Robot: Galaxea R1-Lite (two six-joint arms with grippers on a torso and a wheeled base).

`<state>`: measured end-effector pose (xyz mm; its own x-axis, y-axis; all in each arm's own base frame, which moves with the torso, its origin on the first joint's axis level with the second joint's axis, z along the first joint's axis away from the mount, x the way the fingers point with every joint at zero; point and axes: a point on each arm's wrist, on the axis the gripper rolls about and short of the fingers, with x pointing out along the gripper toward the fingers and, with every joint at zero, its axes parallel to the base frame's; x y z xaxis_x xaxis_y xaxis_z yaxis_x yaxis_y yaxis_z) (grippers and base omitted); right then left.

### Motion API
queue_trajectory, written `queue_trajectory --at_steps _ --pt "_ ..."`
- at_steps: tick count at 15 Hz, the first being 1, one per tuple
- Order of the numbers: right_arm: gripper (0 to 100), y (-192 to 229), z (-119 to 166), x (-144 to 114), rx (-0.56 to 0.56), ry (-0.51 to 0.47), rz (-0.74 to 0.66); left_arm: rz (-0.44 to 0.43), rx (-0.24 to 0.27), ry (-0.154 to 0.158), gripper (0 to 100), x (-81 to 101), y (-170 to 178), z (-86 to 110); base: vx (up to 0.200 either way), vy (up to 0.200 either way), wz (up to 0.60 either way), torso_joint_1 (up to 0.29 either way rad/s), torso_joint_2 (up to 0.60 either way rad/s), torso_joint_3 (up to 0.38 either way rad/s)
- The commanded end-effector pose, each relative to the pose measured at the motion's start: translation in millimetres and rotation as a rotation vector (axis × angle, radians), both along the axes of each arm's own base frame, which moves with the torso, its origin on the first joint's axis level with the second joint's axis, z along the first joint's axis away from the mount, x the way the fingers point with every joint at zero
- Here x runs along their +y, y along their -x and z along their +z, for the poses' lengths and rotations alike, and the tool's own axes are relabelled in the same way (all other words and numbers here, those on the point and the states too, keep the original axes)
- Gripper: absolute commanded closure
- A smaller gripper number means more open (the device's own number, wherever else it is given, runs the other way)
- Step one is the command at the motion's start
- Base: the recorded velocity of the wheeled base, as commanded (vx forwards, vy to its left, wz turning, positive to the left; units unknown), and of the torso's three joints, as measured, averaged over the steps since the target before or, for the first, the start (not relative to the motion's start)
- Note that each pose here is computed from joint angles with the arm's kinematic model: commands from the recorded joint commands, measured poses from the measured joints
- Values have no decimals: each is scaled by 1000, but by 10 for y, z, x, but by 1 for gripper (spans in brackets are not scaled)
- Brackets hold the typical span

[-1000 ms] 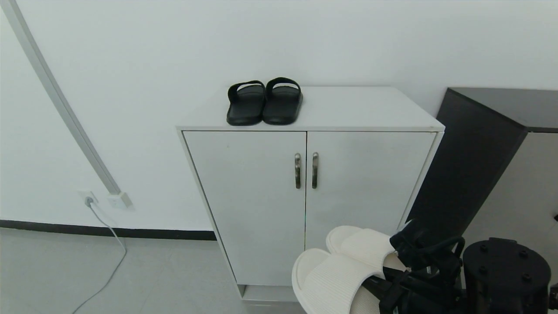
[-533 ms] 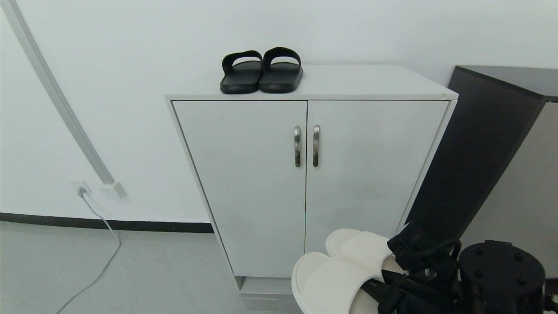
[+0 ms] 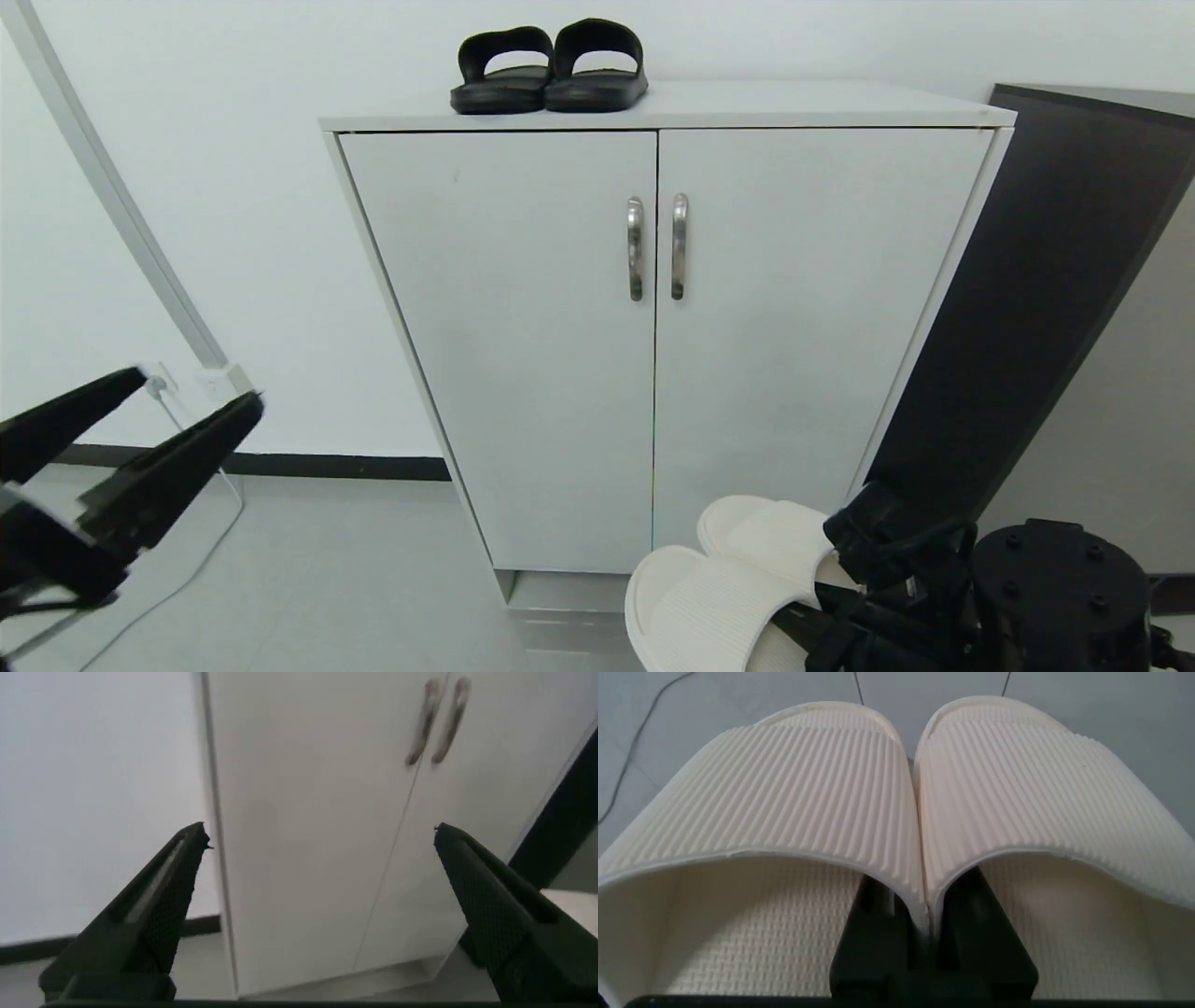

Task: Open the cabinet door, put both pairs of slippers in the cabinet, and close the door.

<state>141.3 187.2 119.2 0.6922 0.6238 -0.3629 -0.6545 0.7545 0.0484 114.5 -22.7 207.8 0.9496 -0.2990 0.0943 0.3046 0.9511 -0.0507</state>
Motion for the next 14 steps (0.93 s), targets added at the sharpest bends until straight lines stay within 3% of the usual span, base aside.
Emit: queue_trajectory --at_steps 1,2,4,7,10,12,14 --pt "100 -7 -23 7 5 7 -1 -156 43 -12 0 -484 -699 -81 0 0 0 7 134 124" --pt "100 -7 -30 6 9 9 0 -174 36 -16 0 -672 -835 -33 0 0 0 2 80 41" --pt "100 -11 -29 13 7 6 0 -216 7 -14 0 -851 -984 68 0 0 0 0 0 0" --pt "100 -21 -23 25 -6 -11 -1 -269 2 -13 0 -1066 -1148 100 0 0 0 0 0 0" --pt "100 -26 -59 32 2 2 -3 -387 -8 -18 0 -1283 -1238 136 0 0 0 0 0 0" --pt "100 -32 -81 40 7 10 -2 -481 19 -36 0 -1372 -1310 180 0 0 0 0 0 0" --pt "100 -33 -80 40 5 9 -4 -631 79 -37 0 -1437 -1354 318 0 0 0 0 0 0"
